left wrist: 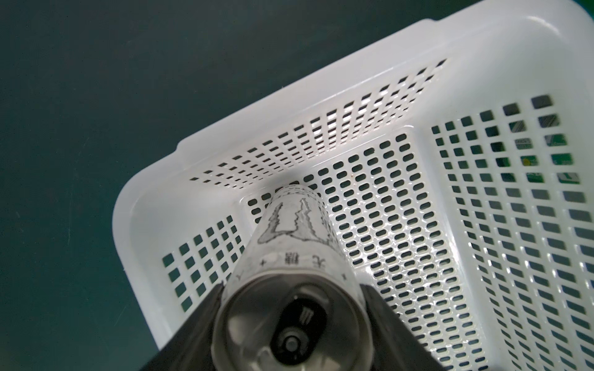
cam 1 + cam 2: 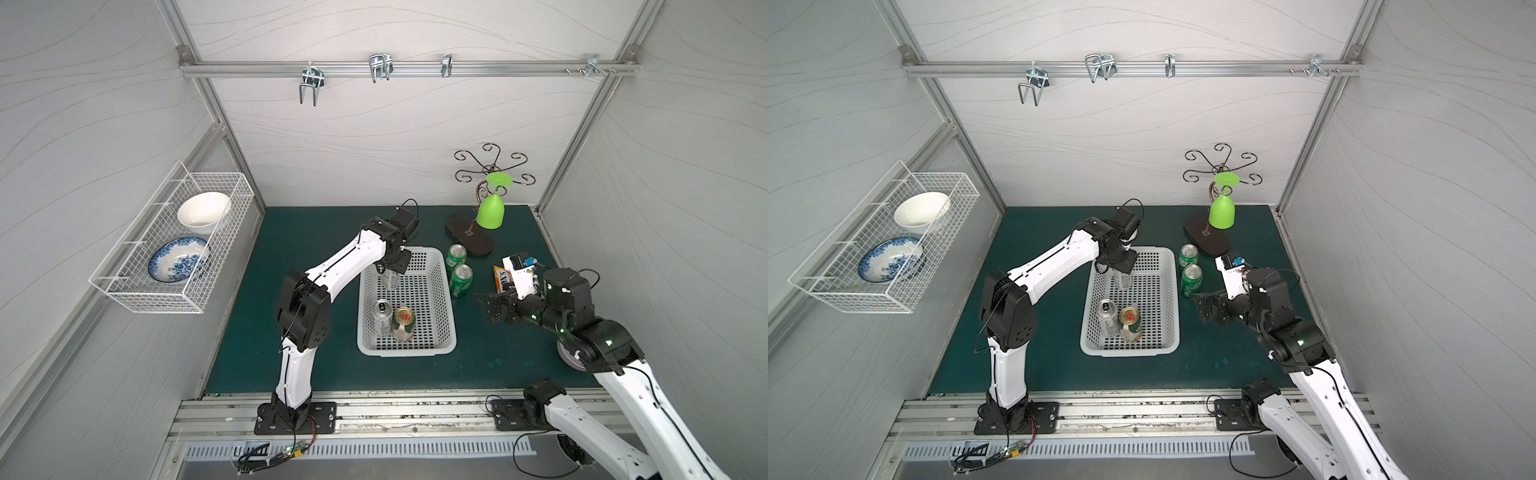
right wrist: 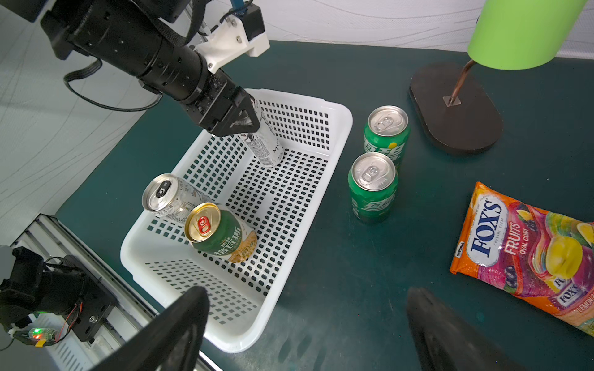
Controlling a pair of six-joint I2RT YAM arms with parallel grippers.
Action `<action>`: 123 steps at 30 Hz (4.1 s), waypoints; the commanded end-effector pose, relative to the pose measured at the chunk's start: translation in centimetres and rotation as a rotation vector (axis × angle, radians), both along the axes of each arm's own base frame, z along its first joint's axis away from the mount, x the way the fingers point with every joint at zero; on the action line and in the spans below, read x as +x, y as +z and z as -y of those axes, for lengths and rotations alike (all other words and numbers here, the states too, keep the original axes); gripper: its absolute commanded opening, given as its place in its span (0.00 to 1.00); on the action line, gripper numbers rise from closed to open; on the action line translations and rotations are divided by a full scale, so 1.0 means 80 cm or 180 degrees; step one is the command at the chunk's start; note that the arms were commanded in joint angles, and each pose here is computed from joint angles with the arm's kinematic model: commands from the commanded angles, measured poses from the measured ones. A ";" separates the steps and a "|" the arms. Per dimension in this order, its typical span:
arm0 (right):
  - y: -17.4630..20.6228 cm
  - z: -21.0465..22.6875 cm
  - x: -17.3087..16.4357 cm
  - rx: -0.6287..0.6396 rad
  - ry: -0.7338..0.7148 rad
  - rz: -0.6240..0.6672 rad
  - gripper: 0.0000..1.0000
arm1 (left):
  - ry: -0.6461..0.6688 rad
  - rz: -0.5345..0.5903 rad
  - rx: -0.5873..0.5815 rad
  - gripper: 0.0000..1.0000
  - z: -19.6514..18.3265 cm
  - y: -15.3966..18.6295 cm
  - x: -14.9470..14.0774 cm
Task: Take out the drinks from the basket
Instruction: Pick up the drink from the basket, then place the drink at the center of the board.
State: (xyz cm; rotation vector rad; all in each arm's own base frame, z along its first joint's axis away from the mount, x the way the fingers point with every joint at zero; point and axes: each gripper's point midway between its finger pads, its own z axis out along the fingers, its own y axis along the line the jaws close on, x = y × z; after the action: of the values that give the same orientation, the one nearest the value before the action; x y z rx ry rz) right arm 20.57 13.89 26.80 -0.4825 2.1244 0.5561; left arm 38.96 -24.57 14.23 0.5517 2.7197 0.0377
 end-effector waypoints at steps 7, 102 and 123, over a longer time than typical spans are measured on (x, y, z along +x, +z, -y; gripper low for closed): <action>0.000 0.002 0.001 -0.0013 -0.0028 0.0007 0.99 | -0.0077 0.0351 -0.0170 0.45 0.004 0.076 -0.001; -0.029 -0.007 0.004 0.0018 0.0036 -0.0159 0.99 | 0.1142 0.0023 -0.0425 0.74 -0.196 0.012 0.053; -0.028 -0.011 0.001 0.0043 0.0103 -0.0185 0.99 | 0.0703 0.0617 -0.1066 0.87 -0.146 0.148 -0.099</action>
State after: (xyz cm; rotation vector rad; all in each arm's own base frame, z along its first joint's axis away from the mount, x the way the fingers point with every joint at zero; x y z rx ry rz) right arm 20.80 14.58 24.54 -0.4871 2.1773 0.5924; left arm 32.90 -10.93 26.48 0.0979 2.4869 -0.2231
